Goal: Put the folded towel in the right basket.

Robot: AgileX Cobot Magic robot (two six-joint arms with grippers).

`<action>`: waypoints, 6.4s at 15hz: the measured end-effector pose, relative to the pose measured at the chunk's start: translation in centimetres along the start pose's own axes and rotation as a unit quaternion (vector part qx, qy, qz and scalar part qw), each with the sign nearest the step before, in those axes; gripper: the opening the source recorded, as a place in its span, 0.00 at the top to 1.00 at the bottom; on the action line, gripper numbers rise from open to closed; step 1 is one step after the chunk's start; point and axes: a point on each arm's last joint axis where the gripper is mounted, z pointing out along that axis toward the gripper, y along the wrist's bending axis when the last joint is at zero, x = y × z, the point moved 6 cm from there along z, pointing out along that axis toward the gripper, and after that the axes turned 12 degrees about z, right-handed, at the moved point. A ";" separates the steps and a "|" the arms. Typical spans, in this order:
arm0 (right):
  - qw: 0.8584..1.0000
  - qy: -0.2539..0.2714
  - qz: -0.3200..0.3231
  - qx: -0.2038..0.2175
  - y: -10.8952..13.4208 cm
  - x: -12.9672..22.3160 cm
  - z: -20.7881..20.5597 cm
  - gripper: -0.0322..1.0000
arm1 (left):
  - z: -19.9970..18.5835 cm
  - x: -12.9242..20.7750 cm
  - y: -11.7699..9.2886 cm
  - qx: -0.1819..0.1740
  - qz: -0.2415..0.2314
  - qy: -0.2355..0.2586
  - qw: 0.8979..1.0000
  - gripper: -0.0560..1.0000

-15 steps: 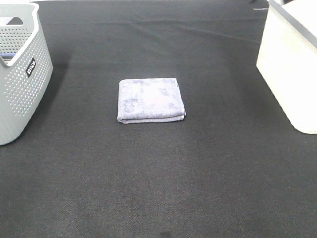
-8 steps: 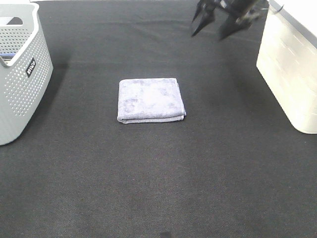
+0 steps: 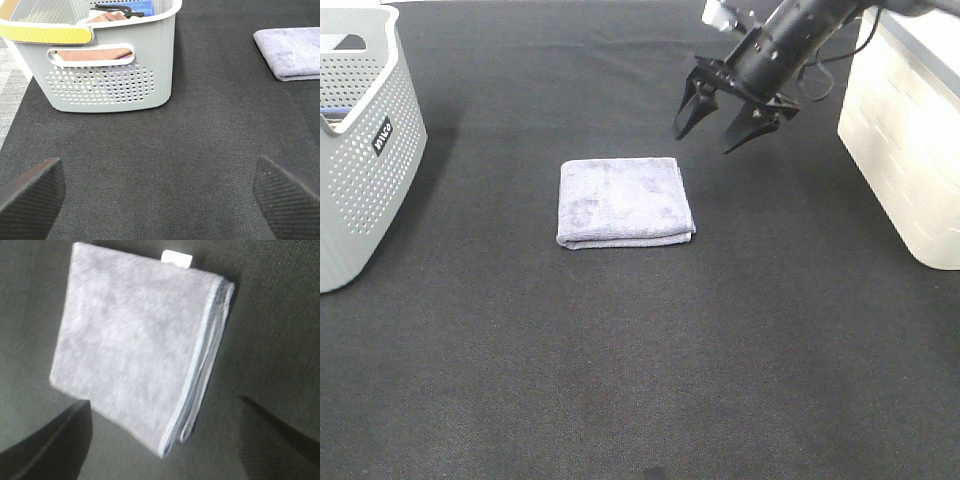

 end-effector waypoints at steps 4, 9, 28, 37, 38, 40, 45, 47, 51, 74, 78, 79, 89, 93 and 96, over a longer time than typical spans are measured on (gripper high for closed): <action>1.000 0.017 0.014 0.000 -1.6 -0.1 2.9 0.26 | 0.0 0.0 0.0 0.000 0.000 0.000 1.000 0.03; 0.998 0.052 0.037 0.003 -3.9 1.1 6.5 0.26 | 0.0 0.0 0.0 0.000 0.000 0.000 1.000 0.03; 0.998 0.031 0.001 -0.051 -0.8 0.1 6.1 0.93 | 0.0 0.0 0.0 0.000 0.000 0.000 1.000 0.03; 0.987 -0.112 -0.112 -0.019 6.8 -2.6 -8.3 0.93 | 0.0 0.0 0.0 0.000 0.000 0.000 1.000 0.03; 0.984 -0.127 -0.123 -0.009 7.3 -2.5 -9.9 0.93 | 0.0 0.0 0.0 0.000 0.000 0.000 1.000 0.03; 0.976 -0.159 -0.145 0.016 8.3 -2.3 -13.4 0.93 | 0.0 0.0 0.0 0.000 0.000 0.000 1.000 0.03; 0.957 -0.262 -0.112 0.047 6.0 -2.4 -24.6 0.93 | 0.0 0.0 0.0 0.000 0.000 0.000 1.000 0.03; 0.947 -0.304 -0.083 0.066 3.6 -2.2 -29.2 0.93 | 0.0 0.0 0.0 0.000 0.000 0.000 1.000 0.03; 0.921 -0.377 -0.027 0.094 0.2 -0.5 -37.1 0.93 | 0.0 0.0 0.0 0.000 0.000 0.000 1.000 0.03; 0.943 -0.238 0.141 0.184 -13.0 0.6 -28.8 0.29 | 0.0 0.0 0.0 0.000 0.000 0.000 1.000 0.03; 0.939 -0.279 0.122 0.159 -8.8 2.5 -32.6 0.29 | 0.0 0.0 0.0 0.000 0.000 0.000 1.000 0.03; 0.940 -0.280 0.120 0.156 -8.1 3.3 -33.1 0.29 | 0.0 0.0 0.0 0.000 0.000 0.000 1.000 0.03; 0.959 -0.185 0.144 0.160 -5.9 17.5 -29.6 0.29 | 0.0 0.0 0.0 0.000 0.000 0.000 1.000 0.03; 0.962 -0.158 0.157 0.160 -5.6 23.4 -27.5 0.29 | 0.0 0.0 0.0 0.000 0.000 0.000 1.000 0.03; 0.959 -0.154 0.159 0.176 -5.8 31.0 -24.6 0.29 | 0.0 0.0 0.0 0.000 0.000 0.000 1.000 0.03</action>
